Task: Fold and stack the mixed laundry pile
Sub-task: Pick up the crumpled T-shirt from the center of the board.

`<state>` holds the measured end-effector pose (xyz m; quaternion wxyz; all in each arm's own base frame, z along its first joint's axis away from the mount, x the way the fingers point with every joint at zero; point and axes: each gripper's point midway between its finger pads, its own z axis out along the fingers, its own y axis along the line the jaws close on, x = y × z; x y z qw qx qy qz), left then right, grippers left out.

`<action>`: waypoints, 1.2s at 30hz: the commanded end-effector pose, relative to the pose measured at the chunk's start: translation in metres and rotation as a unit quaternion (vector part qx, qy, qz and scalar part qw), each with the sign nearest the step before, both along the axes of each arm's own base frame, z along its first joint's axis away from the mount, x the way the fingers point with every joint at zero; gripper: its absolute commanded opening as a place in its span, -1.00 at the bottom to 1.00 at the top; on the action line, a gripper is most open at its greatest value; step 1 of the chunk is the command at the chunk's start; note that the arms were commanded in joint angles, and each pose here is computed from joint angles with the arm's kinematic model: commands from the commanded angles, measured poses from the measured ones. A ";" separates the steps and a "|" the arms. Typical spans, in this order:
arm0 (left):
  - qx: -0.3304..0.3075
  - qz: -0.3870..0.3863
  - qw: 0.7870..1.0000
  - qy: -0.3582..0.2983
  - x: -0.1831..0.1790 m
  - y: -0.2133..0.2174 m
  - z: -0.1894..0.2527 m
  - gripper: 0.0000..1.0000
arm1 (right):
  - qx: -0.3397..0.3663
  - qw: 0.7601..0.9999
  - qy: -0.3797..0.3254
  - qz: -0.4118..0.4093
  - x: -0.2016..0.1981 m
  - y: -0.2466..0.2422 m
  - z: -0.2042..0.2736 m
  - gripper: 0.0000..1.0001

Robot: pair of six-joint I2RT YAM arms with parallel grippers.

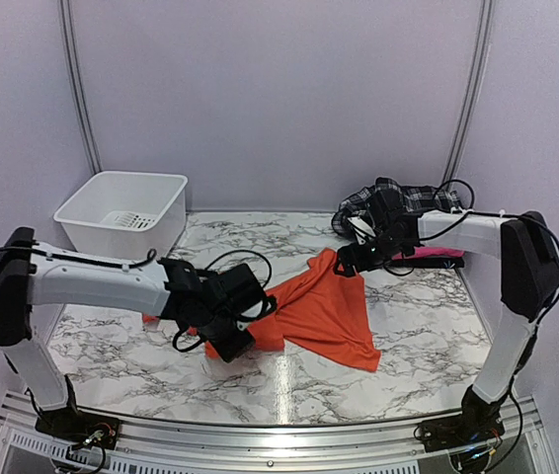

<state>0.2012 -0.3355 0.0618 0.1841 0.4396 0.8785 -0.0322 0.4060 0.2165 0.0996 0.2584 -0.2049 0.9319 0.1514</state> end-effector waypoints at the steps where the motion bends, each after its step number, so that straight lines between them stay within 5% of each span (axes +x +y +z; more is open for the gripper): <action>1: -0.104 0.055 0.992 -0.049 0.045 0.029 0.115 -1.00 | 0.009 0.999 -0.042 0.023 0.027 -0.002 0.022 0.63; 5: -0.154 0.116 0.977 -0.087 0.080 0.080 0.164 -1.00 | 0.018 0.998 -0.048 0.032 0.044 -0.005 0.023 0.59; 12: -0.111 0.230 0.962 -0.101 0.125 0.158 0.150 -1.00 | 0.030 0.995 -0.047 0.081 0.062 0.009 0.019 0.59; 22: -0.082 0.247 0.962 -0.078 0.137 0.178 0.123 -1.00 | -0.006 0.995 -0.021 0.093 0.096 0.012 -0.021 0.54; 28: -0.077 0.237 0.966 -0.067 0.140 0.174 0.116 -1.00 | 0.033 0.995 0.000 0.096 0.119 0.034 -0.032 0.47; 36: -0.077 0.248 0.963 -0.071 0.152 0.175 0.119 -1.00 | 0.047 0.990 0.045 0.125 0.104 0.066 -0.064 0.37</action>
